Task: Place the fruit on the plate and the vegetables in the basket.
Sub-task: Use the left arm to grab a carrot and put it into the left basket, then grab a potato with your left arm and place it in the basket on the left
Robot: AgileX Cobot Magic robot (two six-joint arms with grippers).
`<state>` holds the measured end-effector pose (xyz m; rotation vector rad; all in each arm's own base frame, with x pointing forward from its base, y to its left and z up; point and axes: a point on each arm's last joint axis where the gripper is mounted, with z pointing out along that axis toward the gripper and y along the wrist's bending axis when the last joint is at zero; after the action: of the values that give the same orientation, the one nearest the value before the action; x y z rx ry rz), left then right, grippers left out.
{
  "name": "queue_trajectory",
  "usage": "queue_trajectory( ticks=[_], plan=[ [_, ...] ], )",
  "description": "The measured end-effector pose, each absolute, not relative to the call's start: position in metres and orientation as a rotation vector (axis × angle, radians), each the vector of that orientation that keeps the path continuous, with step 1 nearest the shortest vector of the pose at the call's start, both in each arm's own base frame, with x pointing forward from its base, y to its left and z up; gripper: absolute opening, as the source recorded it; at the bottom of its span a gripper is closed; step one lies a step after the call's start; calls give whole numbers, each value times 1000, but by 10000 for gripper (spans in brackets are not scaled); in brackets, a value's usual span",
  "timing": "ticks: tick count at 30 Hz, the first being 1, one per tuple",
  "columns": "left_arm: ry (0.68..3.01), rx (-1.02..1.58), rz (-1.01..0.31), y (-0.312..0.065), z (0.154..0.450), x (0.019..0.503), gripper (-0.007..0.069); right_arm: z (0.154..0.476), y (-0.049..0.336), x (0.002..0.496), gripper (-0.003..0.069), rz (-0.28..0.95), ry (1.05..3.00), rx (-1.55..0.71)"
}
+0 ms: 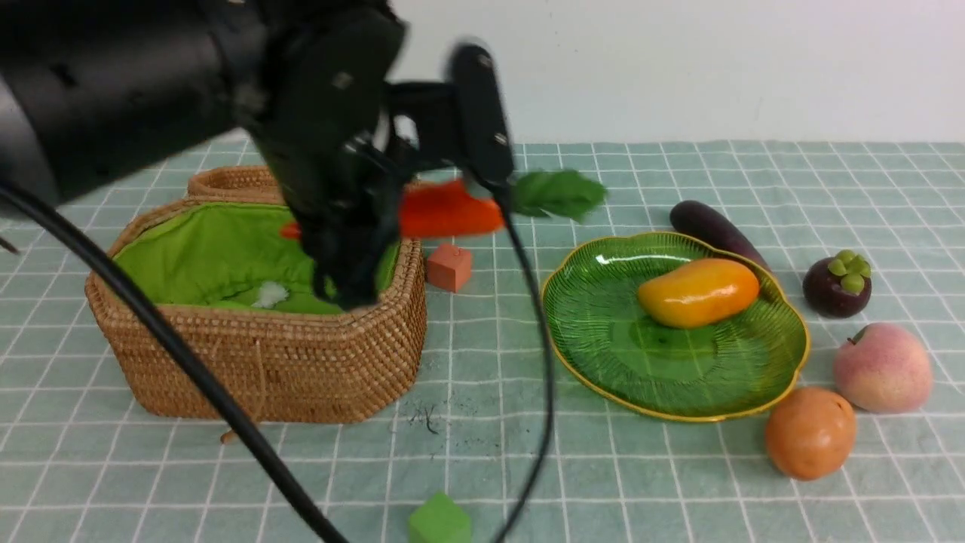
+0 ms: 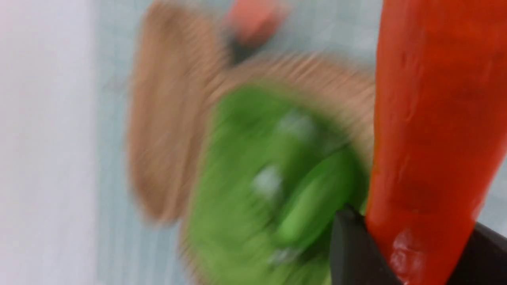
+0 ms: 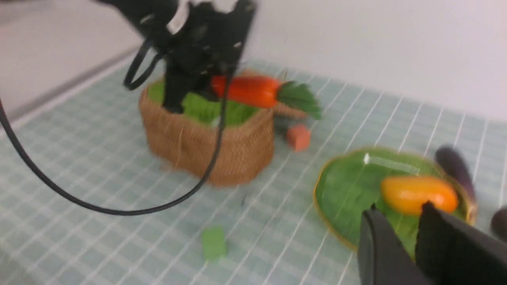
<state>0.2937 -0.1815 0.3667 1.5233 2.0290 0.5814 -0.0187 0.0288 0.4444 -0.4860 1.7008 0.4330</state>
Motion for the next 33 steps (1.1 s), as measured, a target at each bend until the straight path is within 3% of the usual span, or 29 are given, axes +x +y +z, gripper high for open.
queue_trajectory(
  ticks=[4,12,16,17,21,25,27,29,33],
  plan=[
    [2117,1454,664,-132,360,327,245,449,28,-9,169,430,1601,-418],
    [2234,1435,642,-99,325,363,256,437,30,1,171,439,1634,-406],
    [2245,1420,646,-95,319,369,386,433,30,4,172,442,1651,-405],
    [2251,1404,650,-94,319,370,460,433,31,4,172,446,1653,-406],
    [2277,1344,658,-93,319,370,620,433,32,4,174,466,1651,-405],
    [2382,1174,576,-93,318,367,657,432,33,4,174,482,1664,-410],
    [2444,974,427,-100,324,360,611,429,35,9,176,493,1710,-423],
    [2439,846,286,-114,336,349,516,426,38,16,176,501,1773,-441],
    [2376,699,25,-149,373,309,206,415,44,43,179,516,1955,-473]
  ],
)
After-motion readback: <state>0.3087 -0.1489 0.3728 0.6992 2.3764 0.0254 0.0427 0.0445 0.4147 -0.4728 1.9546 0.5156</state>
